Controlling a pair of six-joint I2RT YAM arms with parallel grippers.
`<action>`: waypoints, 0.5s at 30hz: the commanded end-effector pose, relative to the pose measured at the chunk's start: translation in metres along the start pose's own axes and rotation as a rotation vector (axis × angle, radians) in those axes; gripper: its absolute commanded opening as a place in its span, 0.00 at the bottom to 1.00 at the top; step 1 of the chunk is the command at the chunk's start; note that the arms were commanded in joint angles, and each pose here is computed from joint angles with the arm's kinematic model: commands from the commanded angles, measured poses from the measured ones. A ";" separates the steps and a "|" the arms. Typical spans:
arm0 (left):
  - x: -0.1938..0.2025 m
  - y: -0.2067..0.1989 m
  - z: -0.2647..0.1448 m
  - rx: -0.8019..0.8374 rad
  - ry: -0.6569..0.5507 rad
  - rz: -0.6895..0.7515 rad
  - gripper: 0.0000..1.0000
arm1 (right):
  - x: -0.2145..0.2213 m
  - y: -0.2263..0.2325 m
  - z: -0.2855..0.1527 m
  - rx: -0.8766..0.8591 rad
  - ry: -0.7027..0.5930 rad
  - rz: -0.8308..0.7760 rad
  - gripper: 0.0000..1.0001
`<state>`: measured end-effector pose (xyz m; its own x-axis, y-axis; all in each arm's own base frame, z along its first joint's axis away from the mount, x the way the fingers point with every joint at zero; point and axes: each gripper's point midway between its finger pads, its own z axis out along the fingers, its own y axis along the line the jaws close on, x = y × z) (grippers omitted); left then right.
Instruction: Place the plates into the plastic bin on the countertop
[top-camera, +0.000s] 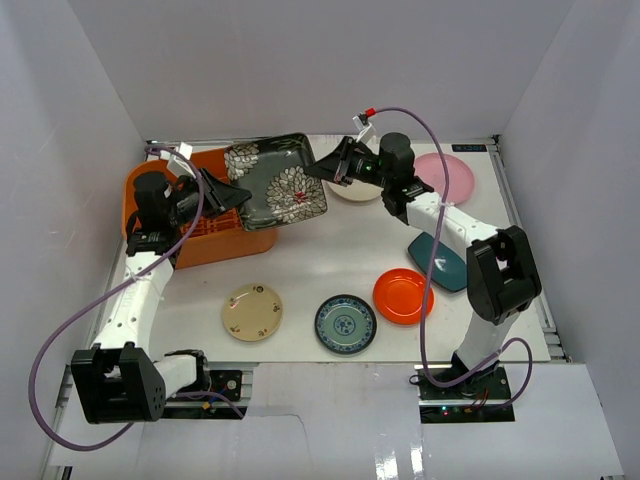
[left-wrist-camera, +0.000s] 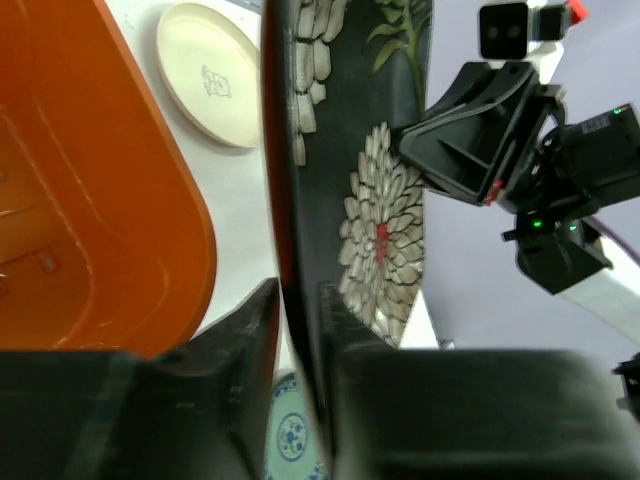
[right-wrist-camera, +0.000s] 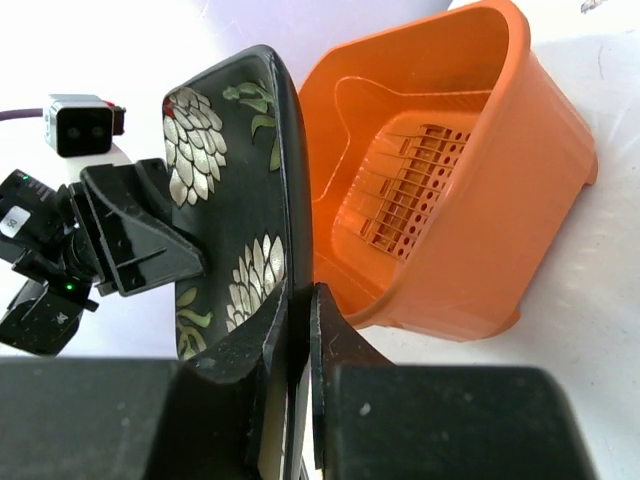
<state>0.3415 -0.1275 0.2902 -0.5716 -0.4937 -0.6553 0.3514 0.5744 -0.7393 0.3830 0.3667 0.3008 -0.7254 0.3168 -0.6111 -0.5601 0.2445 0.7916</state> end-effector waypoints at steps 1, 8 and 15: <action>-0.011 -0.009 -0.002 0.015 -0.028 0.058 0.26 | -0.025 0.059 -0.006 -0.177 -0.069 -0.060 0.08; -0.032 -0.011 0.000 -0.019 -0.090 0.048 0.00 | -0.006 0.049 -0.015 -0.150 -0.041 -0.051 0.49; -0.092 -0.028 -0.012 -0.018 -0.229 0.015 0.00 | -0.002 0.040 -0.048 -0.069 -0.057 -0.138 0.90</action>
<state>0.3672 -0.1058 0.2749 -0.5850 -0.5610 -0.5858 0.1879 0.6088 -0.7707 0.3532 0.3503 0.3040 -0.7092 0.3142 -0.6311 -0.5908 0.2236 0.7752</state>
